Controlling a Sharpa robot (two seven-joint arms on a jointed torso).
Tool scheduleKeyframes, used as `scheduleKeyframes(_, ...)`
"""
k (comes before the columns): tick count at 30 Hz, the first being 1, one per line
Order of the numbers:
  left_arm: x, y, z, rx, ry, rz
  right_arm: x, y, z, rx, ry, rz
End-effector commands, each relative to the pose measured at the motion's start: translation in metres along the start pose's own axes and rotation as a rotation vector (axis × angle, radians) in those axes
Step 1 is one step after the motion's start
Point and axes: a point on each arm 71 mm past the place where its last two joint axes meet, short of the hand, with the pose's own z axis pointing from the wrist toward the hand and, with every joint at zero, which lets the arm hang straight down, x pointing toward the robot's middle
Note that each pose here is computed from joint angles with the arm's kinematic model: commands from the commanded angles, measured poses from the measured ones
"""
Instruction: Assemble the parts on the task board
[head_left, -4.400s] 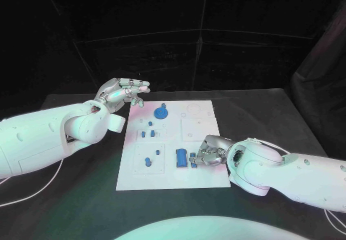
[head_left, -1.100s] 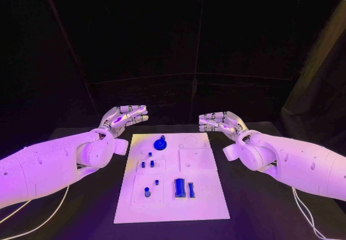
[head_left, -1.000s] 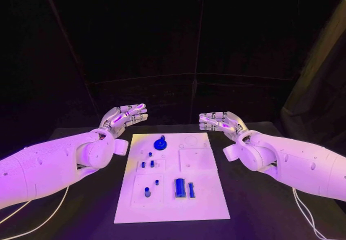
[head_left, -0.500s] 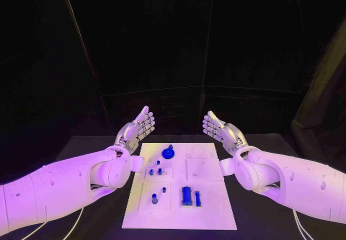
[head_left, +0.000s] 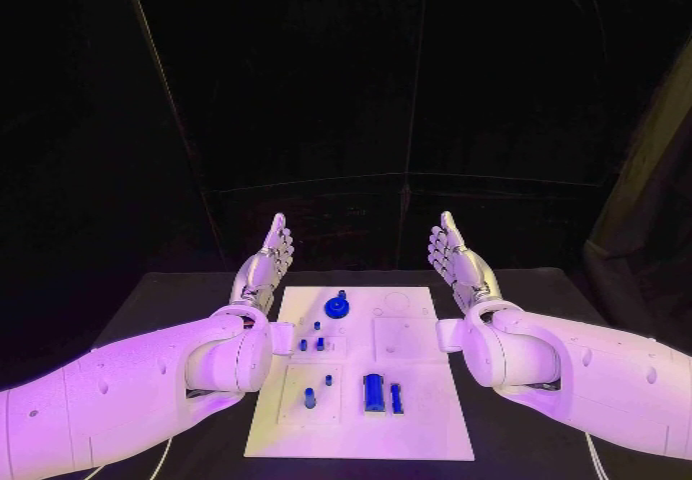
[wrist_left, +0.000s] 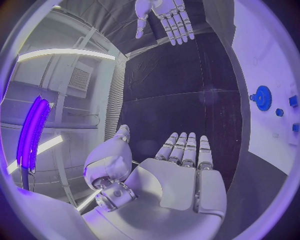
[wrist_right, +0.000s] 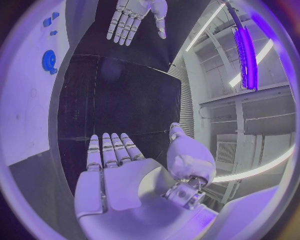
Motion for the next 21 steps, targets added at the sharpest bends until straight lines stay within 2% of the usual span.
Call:
scheduleKeyframes(1,-0.0019,-0.0041,0.0001,0.038,-0.033,0.037,-0.0023,0.0022,-0.0001,-0.015,-0.041,-0.003)
scheduleKeyframes(21,-0.0019,-0.0041,0.0001,0.038,-0.033,0.037,-0.0023,0.0022,-0.0001,-0.015,-0.041,-0.003)
